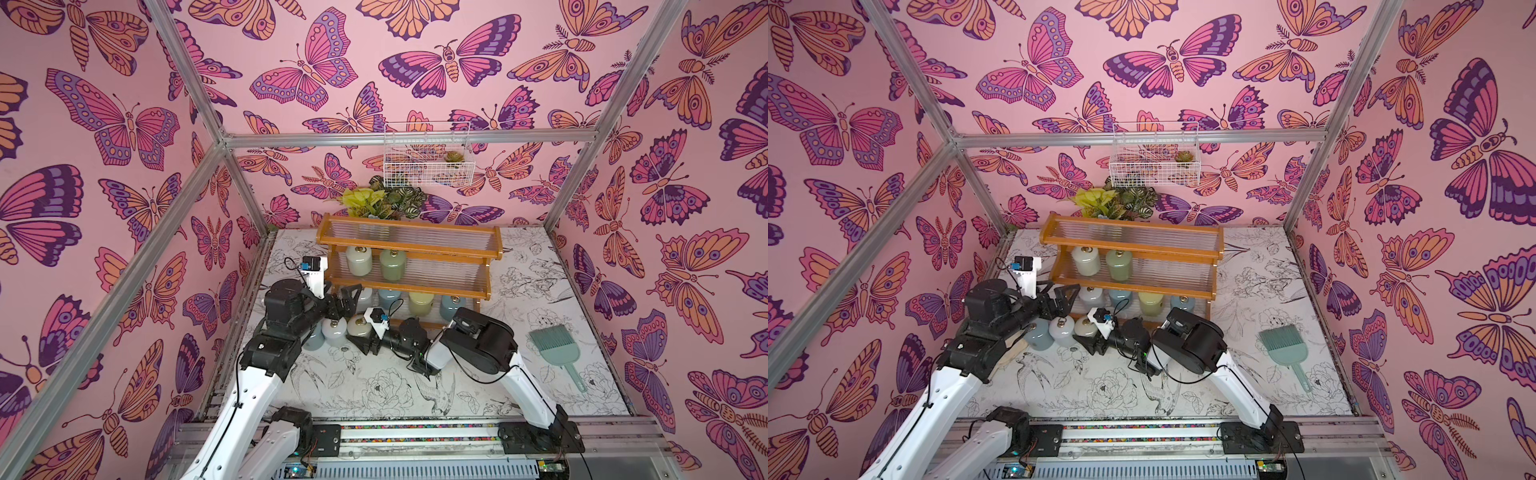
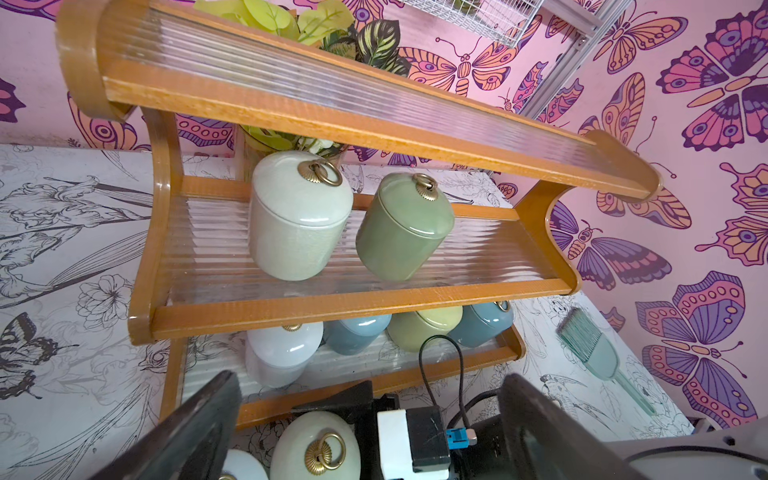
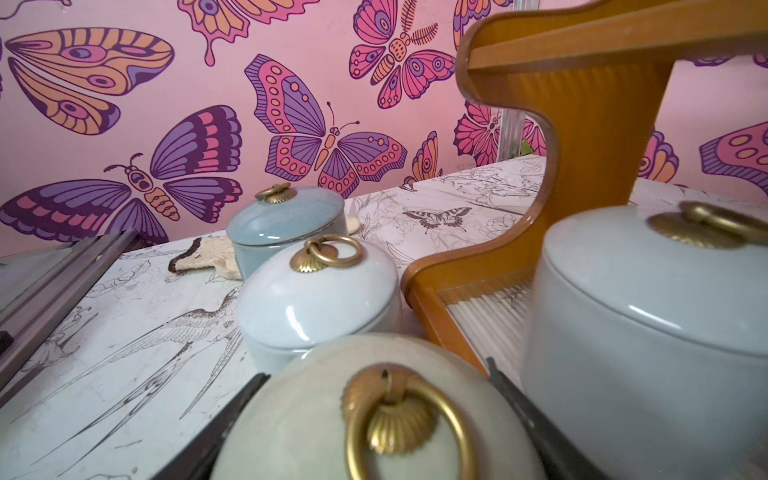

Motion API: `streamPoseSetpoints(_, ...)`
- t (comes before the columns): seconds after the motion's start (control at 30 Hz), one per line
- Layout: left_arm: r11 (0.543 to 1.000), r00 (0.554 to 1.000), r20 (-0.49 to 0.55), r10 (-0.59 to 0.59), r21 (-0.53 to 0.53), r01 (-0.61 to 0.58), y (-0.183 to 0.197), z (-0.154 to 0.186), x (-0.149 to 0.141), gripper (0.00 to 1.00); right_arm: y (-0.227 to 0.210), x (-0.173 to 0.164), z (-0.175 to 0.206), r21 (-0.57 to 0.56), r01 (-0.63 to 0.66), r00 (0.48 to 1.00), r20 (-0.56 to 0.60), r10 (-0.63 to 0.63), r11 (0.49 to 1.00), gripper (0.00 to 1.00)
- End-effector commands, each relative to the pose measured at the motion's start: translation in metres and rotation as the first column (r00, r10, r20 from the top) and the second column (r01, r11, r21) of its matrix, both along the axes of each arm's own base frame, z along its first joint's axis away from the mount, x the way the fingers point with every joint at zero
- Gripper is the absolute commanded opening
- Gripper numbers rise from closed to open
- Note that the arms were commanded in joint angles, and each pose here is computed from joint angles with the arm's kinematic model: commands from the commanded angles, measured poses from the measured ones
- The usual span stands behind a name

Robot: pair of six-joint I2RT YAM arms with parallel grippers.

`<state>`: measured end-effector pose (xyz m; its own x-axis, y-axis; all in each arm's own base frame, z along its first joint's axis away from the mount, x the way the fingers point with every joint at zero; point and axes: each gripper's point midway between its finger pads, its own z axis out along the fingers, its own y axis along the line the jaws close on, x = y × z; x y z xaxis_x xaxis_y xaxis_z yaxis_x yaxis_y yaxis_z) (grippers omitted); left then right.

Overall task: Remove the tea canisters from the shelf
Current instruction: Place the tea canister at the center of the board.

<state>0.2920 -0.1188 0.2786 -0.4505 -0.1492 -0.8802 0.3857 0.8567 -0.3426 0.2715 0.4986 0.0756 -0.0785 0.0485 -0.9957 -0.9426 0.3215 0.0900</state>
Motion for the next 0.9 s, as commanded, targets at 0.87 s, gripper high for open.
streamPoseSetpoints(0.87, 1.000, 0.999, 0.033, -0.012, 0.016, 0.011, -0.001, 0.009, -0.004, 1.00, -0.014, -0.020, 0.031, -0.008, -0.007, 0.999, 0.042, 0.007, 1.000, 0.99)
